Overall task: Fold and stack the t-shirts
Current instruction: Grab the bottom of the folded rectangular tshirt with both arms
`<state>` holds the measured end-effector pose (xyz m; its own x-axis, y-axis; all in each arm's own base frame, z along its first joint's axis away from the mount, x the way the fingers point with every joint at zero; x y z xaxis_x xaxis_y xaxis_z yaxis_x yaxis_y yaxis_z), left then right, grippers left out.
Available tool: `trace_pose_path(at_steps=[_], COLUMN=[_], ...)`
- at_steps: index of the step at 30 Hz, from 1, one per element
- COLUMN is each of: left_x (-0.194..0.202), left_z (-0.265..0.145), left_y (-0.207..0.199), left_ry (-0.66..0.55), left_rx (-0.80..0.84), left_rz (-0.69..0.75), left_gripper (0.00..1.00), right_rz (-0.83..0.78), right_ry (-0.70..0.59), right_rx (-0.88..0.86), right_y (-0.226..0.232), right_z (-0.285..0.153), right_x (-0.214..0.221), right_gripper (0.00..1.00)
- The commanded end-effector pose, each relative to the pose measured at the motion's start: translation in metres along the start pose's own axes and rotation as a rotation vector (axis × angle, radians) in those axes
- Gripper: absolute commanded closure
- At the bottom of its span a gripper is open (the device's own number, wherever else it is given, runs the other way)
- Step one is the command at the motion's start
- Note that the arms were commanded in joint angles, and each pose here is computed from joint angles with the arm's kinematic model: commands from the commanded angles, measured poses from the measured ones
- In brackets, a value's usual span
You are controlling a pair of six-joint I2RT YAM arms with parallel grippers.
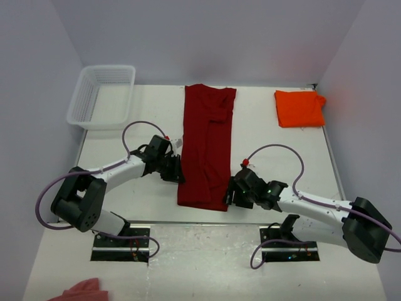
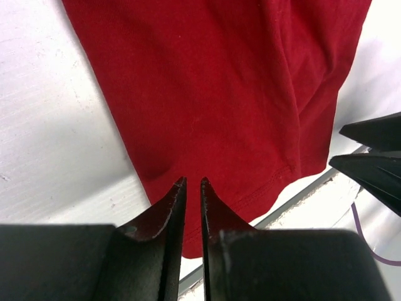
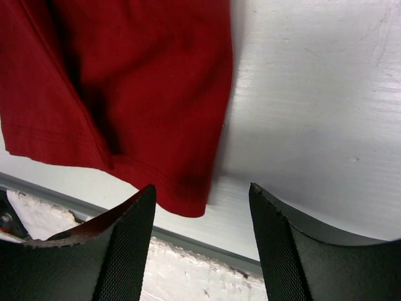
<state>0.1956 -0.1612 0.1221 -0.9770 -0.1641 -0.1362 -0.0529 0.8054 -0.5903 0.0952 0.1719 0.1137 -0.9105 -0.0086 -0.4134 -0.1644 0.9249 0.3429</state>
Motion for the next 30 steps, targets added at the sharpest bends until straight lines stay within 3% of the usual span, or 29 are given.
trace_pose_path(at_steps=[1,18,30], left_x=[-0.003,0.007,0.023], left_z=[-0.008,-0.012,-0.017], left_y=[-0.008,-0.005,-0.004], left_ry=[-0.045,-0.023,-0.001], left_rx=[0.074,0.077,0.013], left_rz=[0.049,0.037,0.028], left_gripper=[0.84,0.80,0.77], right_rz=[0.053,0.097,0.098], right_ry=[-0.017,0.019,0.018], right_rx=[-0.052,-0.067,-0.039], right_y=[0.006,0.007,0.005], right_z=[0.005,0.024,0.018], right_x=[-0.001,0.004,0.005], right_gripper=[0.38,0.60,1.00])
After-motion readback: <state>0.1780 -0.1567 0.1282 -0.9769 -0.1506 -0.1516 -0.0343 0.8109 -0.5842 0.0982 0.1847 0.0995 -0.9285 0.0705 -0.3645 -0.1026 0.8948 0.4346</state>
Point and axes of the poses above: each gripper's point midway between its finger pads, its own z axis out along the fingers, its own y axis along the line the jaws close on, x = y × z, the point moved 10 cm from there along -z, back along the fingers, and after that the axes turned 14 degrees about -z, right-handed, at the moved point
